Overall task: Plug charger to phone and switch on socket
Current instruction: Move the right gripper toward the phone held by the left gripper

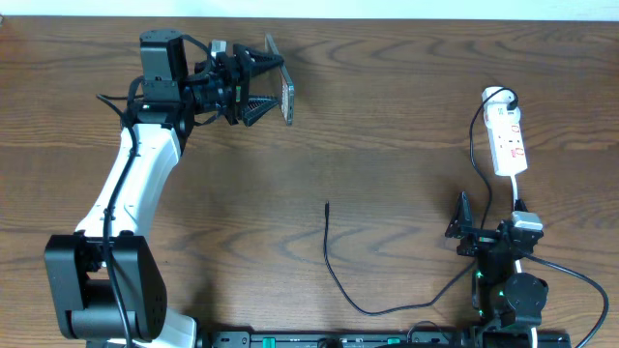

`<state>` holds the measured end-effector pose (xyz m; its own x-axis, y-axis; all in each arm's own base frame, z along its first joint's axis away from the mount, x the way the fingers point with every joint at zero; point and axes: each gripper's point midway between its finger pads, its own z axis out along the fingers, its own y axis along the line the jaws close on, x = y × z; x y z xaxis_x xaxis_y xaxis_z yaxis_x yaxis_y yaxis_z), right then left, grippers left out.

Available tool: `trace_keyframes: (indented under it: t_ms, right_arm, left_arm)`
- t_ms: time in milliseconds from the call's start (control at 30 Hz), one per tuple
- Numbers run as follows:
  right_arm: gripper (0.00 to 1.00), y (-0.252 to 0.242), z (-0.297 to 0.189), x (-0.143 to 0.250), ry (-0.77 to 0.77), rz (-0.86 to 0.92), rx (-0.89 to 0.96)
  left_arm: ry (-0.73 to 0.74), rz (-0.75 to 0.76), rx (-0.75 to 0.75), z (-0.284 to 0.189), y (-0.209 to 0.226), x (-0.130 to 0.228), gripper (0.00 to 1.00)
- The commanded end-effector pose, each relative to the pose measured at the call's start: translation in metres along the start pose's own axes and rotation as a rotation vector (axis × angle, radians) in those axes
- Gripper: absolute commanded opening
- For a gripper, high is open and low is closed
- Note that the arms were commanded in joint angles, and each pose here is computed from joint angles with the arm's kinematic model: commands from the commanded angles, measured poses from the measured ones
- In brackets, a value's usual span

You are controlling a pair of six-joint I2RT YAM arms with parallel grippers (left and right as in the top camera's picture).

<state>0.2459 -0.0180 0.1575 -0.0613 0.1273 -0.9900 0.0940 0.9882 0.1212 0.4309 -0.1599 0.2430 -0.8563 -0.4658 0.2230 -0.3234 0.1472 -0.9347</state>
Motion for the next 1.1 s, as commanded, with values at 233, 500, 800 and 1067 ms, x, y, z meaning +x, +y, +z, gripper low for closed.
trace_keyframes:
  t_ms: [233,500,800,1067]
  right_arm:
    - [0.99,-0.008,0.000,-0.002,-0.011,-0.037,0.047]
    - [0.99,-0.013,-0.001,-0.018,-0.077,-0.038,0.081]
    - [0.99,0.031,-0.004,-0.032,-0.072,0.010,-0.168]
    - [0.99,0.093,0.018,-0.073,0.142,0.024,-0.474]
  left_arm:
    - [-0.030,0.287,0.004,-0.006,-0.008,0.000,0.07]
    - [-0.078,0.252,-0.016,-0.006,-0.005,-0.009,0.07]
    - [-0.178,0.193,-0.050,-0.009,-0.001,-0.026,0.07]
    - [-0.273,0.068,-0.066,-0.013,0.003,-0.042,0.07]
